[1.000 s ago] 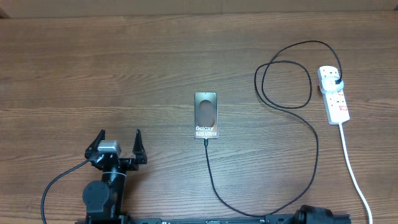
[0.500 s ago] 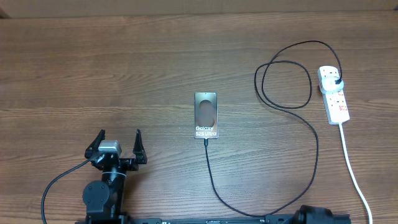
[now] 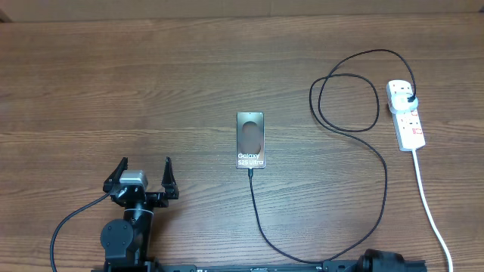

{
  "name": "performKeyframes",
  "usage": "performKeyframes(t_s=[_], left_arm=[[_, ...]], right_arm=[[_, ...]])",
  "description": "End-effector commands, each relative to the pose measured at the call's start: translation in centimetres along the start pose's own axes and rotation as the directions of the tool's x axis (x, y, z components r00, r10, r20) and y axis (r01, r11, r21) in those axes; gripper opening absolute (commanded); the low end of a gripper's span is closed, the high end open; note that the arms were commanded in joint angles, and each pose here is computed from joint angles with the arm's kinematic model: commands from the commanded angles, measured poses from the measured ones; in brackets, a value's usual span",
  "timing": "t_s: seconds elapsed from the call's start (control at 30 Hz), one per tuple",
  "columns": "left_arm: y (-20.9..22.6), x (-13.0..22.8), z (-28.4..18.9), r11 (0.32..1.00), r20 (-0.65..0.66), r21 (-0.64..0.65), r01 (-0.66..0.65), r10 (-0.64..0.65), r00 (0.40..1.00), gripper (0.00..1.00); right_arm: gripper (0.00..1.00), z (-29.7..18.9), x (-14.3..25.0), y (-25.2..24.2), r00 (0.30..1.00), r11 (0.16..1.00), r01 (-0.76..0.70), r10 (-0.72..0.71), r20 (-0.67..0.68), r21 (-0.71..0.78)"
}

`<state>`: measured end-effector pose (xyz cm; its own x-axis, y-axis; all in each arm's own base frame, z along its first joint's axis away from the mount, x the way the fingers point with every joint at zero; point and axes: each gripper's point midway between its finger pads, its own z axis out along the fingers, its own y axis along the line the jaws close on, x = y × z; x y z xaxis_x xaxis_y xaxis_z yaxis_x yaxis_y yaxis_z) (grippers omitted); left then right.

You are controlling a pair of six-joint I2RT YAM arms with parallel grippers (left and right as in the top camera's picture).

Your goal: Plug charger to phone and switch on socket

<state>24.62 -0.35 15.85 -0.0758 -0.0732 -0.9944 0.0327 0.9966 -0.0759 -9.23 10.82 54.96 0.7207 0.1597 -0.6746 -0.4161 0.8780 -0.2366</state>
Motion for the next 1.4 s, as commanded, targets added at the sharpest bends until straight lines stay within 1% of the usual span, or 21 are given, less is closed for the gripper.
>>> performKeyframes(t_s=[0.0,0.07,0.13,0.27,0.33,0.43,0.63,0.67,0.77,0.9,1.0,1.2,1.37], left_arm=[[-0.1,0.1,0.0,1.0,0.002,0.004,-0.02,0.02,1.0,1.0],[-0.1,0.1,0.0,1.0,0.002,0.004,-0.02,0.02,1.0,1.0],[-0.1,0.1,0.0,1.0,0.002,0.004,-0.02,0.02,1.0,1.0],[-0.1,0.1,0.0,1.0,0.002,0.004,-0.02,0.02,1.0,1.0],[-0.1,0.1,0.0,1.0,0.002,0.004,-0.02,0.02,1.0,1.0],[-0.1,0.1,0.0,1.0,0.002,0.004,-0.02,0.02,1.0,1.0],[-0.1,0.1,0.0,1.0,0.002,0.004,-0.02,0.02,1.0,1.0],[-0.1,0.1,0.0,1.0,0.002,0.004,-0.02,0.02,1.0,1.0],[-0.1,0.1,0.0,1.0,0.002,0.004,-0.02,0.02,1.0,1.0],[-0.1,0.1,0.0,1.0,0.002,0.004,-0.02,0.02,1.0,1.0],[-0.1,0.1,0.0,1.0,0.002,0.004,-0.02,0.02,1.0,1.0],[-0.1,0.1,0.0,1.0,0.002,0.004,-0.02,0.02,1.0,1.0],[-0.1,0.1,0.0,1.0,0.001,0.004,-0.02,0.02,1.0,1.0]], right_arm=[[1.0,0.6,2.0,-1.6,1.0,0.999,-0.017,0.018,-0.024,0.042],[1.0,1.0,4.0,-3.4,0.998,0.993,-0.035,0.041,-0.054,0.11],[1.0,1.1,7.1,-5.3,0.989,0.981,-0.069,0.091,-0.118,0.18],[1.0,0.7,15.0,-8.2,0.937,0.95,-0.141,0.219,-0.273,0.277],[1.0,0.2,18.5,-9.4,0.909,0.934,-0.16,0.265,-0.322,0.318],[1.0,-0.9,24.9,-11.3,0.857,0.905,-0.179,0.336,-0.392,0.385],[1.0,-3.8,34.7,-13.3,0.788,0.87,-0.188,0.411,-0.459,0.455],[1.0,-4.8,36.8,-13.8,0.777,0.86,-0.18,0.422,-0.467,0.478],[1.0,-7.1,40.9,-14.5,0.75,0.836,-0.162,0.449,-0.485,0.525],[1.0,-9.6,44.8,-14.4,0.709,0.816,-0.16,0.486,-0.51,0.555],[1.0,-10.8,46.5,-14.1,0.683,0.806,-0.16,0.507,-0.526,0.57],[1.0,-12.1,47.9,-13.9,0.653,0.795,-0.156,0.528,-0.543,0.586],[1.0,-12.1,48.0,-13.9,0.65,0.794,-0.156,0.53,-0.544,0.587]])
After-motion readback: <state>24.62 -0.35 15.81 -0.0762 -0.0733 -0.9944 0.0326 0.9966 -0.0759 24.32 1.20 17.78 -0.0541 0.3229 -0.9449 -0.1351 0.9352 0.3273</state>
